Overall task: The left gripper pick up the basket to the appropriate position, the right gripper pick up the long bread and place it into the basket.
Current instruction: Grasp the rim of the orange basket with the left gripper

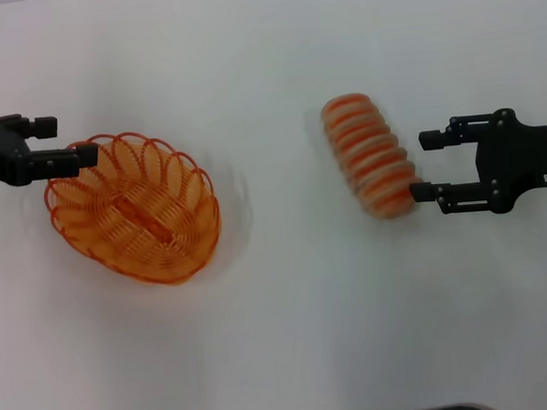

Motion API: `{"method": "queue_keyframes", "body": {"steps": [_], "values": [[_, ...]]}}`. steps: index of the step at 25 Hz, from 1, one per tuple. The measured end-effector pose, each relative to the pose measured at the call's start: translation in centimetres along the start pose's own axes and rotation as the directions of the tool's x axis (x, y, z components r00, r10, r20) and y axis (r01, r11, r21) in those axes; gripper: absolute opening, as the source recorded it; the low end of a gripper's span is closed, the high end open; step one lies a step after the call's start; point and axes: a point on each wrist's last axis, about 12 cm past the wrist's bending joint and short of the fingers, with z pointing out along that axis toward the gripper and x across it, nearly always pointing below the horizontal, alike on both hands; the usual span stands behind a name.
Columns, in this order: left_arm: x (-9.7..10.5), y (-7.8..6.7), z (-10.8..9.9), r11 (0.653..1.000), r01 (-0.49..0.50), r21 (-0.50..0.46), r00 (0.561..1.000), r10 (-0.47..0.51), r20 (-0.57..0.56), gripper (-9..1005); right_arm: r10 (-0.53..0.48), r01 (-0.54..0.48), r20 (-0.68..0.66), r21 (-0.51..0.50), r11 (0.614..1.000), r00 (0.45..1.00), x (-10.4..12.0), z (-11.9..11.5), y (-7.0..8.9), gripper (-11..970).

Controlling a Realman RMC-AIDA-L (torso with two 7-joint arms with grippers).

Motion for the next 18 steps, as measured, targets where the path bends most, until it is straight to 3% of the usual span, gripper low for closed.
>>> {"method": "queue_keyframes", "body": {"steps": [9, 18], "values": [[-4.1, 1.0, 1.4, 0.992, -0.055, -0.111, 0.972, 0.027, -0.235, 793, 0.009, -0.009, 0.015, 0.01, 1.0, 1.0, -0.2, -0.3, -0.3, 712], [-5.1, 0.8, 2.9, 0.985, -0.084, -0.148, 0.934, 0.026, -0.357, 771, 0.0, 0.0, 0.021, 0.017, 1.0, 1.0, -0.6, -0.3, -0.5, 712]]}}
